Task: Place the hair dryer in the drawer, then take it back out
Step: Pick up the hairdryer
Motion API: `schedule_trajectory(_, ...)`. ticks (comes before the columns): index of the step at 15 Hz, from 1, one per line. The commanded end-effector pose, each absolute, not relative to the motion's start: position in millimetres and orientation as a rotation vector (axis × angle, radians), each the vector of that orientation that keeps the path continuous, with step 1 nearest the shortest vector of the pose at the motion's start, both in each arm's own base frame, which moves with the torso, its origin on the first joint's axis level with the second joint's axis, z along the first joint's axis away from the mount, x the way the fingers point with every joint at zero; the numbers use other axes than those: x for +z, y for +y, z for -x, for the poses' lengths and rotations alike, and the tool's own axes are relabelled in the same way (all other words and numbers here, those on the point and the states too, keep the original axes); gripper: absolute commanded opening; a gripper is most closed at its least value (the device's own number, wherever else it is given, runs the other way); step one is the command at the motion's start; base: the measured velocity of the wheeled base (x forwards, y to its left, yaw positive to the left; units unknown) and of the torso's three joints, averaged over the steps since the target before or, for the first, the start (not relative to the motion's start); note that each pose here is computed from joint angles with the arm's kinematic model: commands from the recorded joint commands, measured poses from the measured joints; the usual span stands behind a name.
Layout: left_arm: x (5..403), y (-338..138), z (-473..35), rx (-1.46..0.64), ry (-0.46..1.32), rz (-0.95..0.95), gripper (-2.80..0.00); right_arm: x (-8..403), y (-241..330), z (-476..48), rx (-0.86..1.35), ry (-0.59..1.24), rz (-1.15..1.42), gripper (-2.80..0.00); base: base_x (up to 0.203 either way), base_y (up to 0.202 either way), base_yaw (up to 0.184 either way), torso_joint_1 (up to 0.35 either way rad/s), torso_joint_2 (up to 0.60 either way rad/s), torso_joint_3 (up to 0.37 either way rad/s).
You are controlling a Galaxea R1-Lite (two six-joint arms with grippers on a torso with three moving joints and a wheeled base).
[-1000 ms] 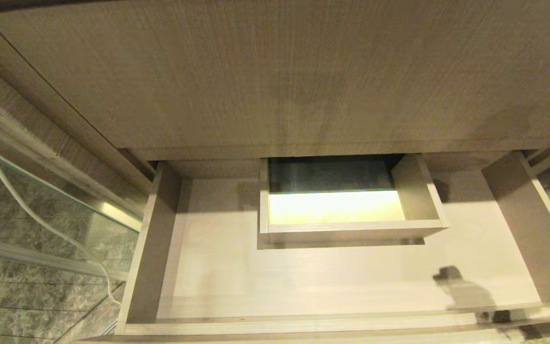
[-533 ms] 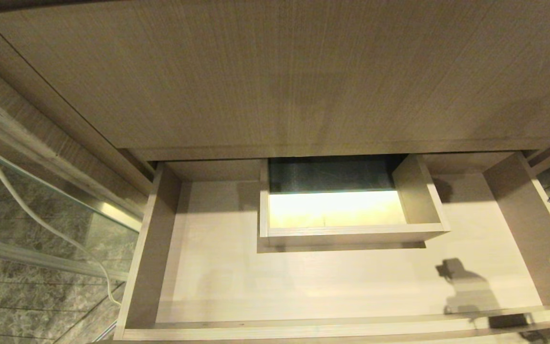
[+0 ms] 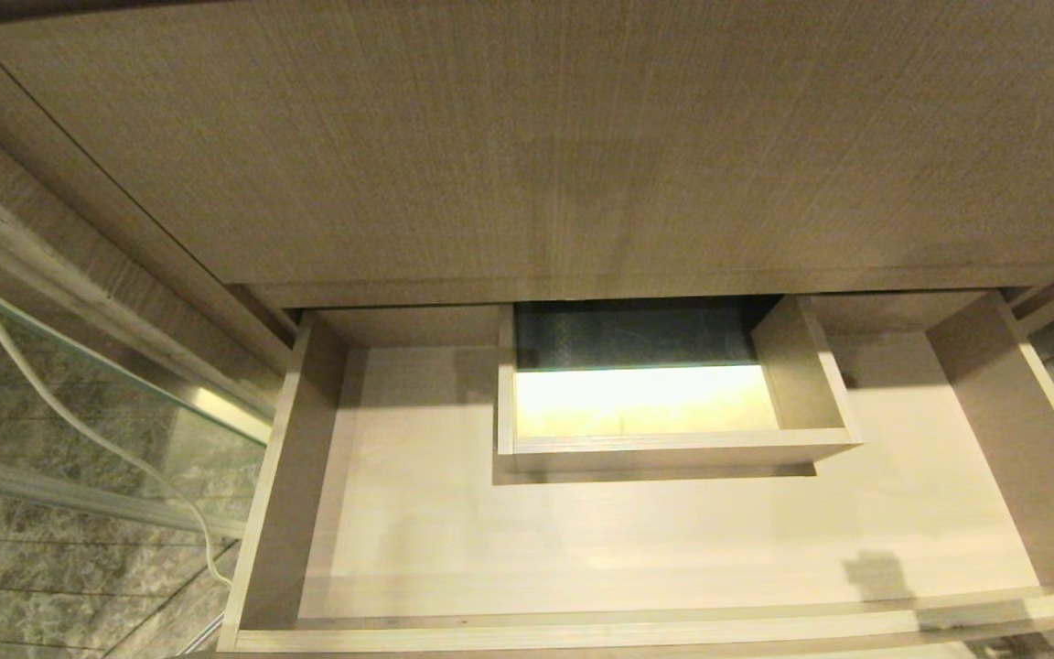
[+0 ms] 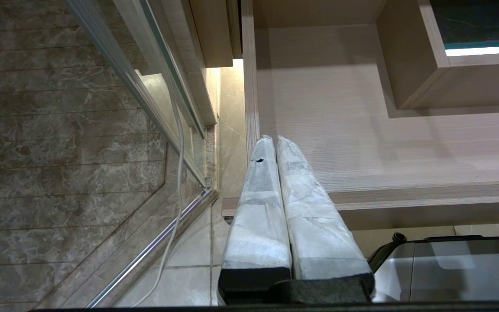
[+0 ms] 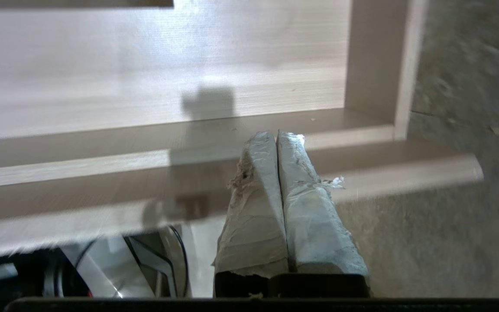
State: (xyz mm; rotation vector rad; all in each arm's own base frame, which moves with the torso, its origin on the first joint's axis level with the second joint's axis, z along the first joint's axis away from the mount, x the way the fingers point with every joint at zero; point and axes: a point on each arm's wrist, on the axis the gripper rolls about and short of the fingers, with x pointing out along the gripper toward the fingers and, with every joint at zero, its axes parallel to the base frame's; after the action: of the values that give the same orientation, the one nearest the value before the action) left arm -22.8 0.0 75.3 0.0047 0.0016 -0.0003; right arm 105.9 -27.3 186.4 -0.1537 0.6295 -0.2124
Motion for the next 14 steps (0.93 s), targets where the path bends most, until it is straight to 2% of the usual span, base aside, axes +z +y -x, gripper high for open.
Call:
schedule_trajectory(1,74.9,0.0,22.7,0.000,0.003,-0.005,-2.80,178.9,-11.8,-47.8,-0.255,0.434,0.154,-2.80,0.000,0.000,0.000,0.000,0.00,0.000)
schedule_trajectory(7,74.9,0.0,22.7,0.000,0.003,-0.005,-2.80,95.7,-4.0,-2.2,-0.223,0.252,0.082,-2.80,0.000,0.000,0.000,0.000,0.00,0.000)
schedule_trajectory(9,74.9,0.0,22.7,0.000,0.003,-0.005,-2.80,89.1,-0.5,2.3,-0.070,0.157,0.067,-2.80,0.000,0.000,0.000,0.000,0.00,0.000)
schedule_trajectory(14,75.1,0.0,22.7,0.000,0.002,-0.005,-2.80,83.9,0.1,15.5,-0.010,0.018,0.063,-2.80,0.000,0.000,0.000,0.000,0.00,0.000)
